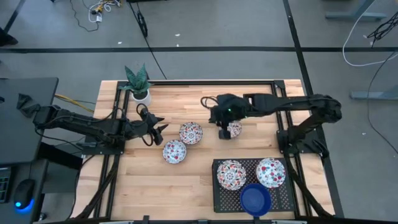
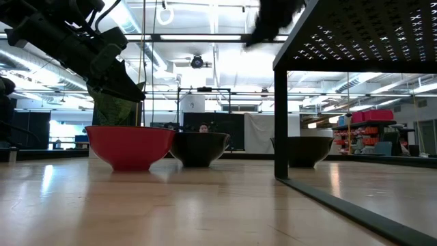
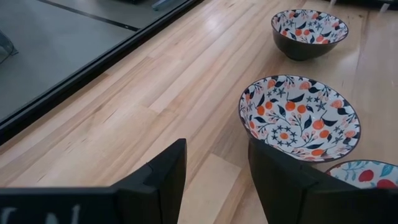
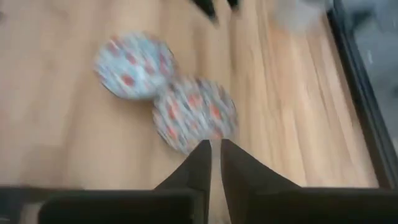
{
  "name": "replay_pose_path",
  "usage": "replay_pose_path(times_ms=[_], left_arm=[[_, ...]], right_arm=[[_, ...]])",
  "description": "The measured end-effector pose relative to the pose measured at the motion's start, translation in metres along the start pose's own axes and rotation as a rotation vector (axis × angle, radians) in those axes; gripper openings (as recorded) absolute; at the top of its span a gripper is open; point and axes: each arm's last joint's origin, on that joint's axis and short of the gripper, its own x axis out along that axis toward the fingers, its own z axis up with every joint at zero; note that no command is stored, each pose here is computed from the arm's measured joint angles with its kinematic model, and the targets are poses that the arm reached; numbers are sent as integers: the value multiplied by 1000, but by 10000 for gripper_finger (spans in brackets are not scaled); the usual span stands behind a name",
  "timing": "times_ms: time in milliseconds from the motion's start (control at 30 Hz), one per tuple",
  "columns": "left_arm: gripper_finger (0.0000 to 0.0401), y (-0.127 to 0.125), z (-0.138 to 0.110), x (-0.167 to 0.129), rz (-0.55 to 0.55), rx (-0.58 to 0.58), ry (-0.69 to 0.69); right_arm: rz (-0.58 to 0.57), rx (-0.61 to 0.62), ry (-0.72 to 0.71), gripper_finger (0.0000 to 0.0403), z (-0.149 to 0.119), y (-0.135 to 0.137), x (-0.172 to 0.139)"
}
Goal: Pick & Place Mini bowls
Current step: Stack the right orange patterned bowl on top of the orange patterned bowl on the shelf
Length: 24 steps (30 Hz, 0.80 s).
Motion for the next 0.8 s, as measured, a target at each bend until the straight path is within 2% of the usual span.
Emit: replay_pose_path(times_ms=[100,267,500,633,800], left_arm=[[177,0,0,0,-3,1,1],[177,1,-3,0,2,11,16],[177,1,-3,0,2,7,13],[177,1,-3,0,3,7,13],[177,1,-3,0,3,6,12]], right_arm=[[-24,76,69,31,-27,-7,10],[-56,177,140,5,-74,-3,9],[-30,296,167,23,-135,10,7],[77,268,99,40,-159,16,22],[141,164,-27,91,-166,19,32]])
